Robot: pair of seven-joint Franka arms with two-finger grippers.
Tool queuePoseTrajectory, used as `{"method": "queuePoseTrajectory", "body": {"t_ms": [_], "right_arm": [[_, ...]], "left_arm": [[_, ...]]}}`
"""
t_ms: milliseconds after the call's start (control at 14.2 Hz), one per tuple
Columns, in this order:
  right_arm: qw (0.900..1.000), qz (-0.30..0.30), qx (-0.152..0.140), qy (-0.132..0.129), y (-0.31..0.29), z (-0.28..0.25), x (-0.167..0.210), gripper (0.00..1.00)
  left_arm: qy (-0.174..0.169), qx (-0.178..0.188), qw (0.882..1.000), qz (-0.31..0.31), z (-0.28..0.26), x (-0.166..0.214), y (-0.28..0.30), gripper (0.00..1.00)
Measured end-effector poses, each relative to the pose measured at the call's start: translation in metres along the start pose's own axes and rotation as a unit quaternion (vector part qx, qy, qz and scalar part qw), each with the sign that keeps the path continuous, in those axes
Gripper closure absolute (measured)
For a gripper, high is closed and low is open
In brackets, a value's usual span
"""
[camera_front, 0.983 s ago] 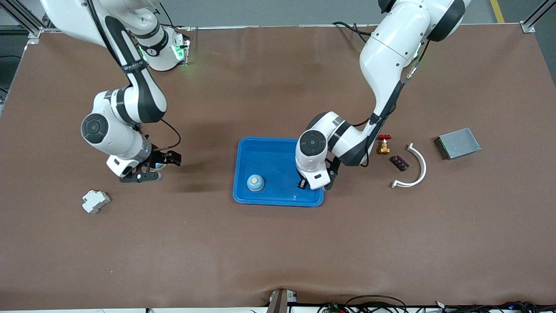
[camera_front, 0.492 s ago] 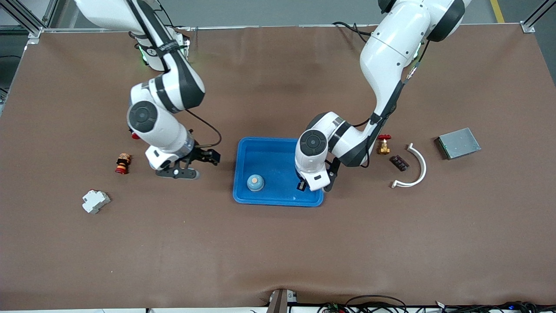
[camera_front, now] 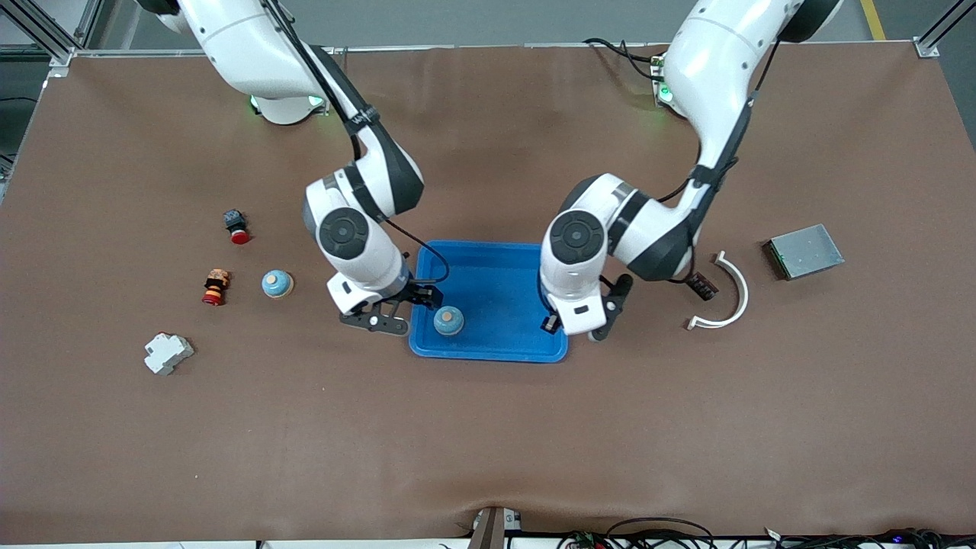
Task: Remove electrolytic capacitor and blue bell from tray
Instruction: 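Grasp the second capacitor with the left gripper while the right gripper grasps the bell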
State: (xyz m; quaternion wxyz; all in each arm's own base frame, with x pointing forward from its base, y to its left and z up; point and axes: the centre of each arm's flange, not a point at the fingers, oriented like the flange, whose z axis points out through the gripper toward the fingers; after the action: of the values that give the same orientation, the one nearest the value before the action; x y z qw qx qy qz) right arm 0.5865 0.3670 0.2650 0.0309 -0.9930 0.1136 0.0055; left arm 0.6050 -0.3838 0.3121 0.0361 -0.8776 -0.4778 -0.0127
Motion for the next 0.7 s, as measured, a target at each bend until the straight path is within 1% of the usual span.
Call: {"method": "queuePoseTrajectory", "body": {"t_ms": [140, 281, 562, 702], "right_arm": [[1.000, 0.008, -0.013, 0.015, -0.017, 0.010, -0.003, 0.00], [0.999, 0.018, -0.017, 0.022, -0.027, 0.017, -0.003, 0.00], [0.999, 0.025, -0.016, 0.024, -0.038, 0.029, -0.001, 0.00], [0.999, 0.029, -0.018, 0.023, -0.043, 0.037, -0.002, 0.00]], "left_arm": [[0.002, 0.020, 0.999, 0.026, -0.013, 0.043, -0.010, 0.67], [-0.002, 0.040, 0.998, 0.051, -0.011, 0.088, -0.020, 0.67], [-0.014, 0.055, 0.993, 0.100, 0.005, 0.170, -0.041, 0.67], [-0.010, 0.060, 0.991, 0.121, 0.010, 0.200, -0.050, 0.67]]}}
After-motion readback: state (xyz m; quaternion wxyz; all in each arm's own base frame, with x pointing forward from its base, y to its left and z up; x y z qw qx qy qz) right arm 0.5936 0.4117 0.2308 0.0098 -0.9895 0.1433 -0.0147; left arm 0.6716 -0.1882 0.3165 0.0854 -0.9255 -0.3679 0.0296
